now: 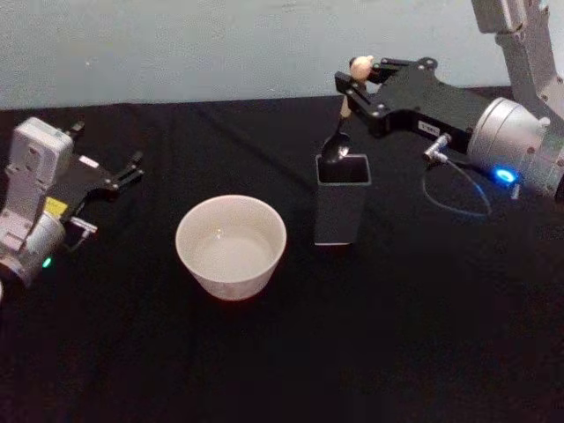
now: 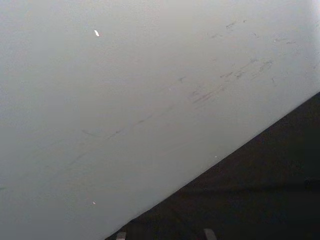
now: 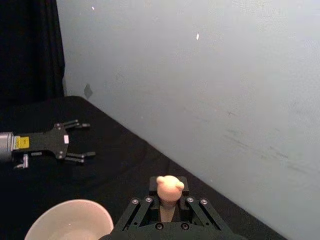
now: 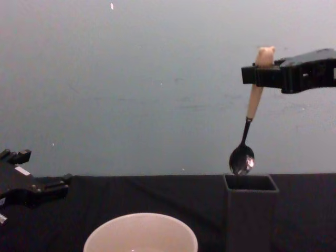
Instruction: Pick up the stirring spoon with one hand, stir inside the cup, then place it back in its original position.
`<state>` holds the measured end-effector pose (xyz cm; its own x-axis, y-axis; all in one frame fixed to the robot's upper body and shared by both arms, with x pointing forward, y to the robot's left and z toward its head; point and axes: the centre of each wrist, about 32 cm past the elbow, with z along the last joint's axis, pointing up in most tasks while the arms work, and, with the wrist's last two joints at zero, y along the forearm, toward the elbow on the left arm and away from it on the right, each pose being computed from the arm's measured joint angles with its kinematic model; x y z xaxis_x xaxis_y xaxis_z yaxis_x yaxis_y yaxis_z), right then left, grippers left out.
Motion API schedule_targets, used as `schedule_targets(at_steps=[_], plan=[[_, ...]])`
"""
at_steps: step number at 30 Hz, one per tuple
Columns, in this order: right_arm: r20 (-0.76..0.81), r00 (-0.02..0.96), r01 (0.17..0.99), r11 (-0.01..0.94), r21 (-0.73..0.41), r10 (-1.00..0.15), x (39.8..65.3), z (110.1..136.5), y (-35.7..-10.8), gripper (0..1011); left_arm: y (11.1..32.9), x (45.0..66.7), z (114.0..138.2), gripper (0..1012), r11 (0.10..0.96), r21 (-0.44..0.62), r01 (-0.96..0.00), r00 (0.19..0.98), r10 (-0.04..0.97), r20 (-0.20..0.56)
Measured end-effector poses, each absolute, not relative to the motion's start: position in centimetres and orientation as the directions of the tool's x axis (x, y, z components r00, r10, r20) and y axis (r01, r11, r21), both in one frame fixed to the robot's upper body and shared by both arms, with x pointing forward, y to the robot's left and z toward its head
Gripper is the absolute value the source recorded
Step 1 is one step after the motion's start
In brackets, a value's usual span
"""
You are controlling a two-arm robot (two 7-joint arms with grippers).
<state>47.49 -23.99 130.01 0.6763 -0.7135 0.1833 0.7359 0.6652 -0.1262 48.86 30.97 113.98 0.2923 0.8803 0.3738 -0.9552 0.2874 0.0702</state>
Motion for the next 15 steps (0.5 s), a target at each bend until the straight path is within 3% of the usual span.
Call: schedule_targets(at_steps=[15], plan=[[0.171, 0.671, 0.740, 0.643, -0.194, -0.721, 48.1, 128.5, -23.6, 213, 31.0, 48.9, 114.0, 1001, 0.287, 0.070, -0.955, 0.292, 0.880, 0.374]])
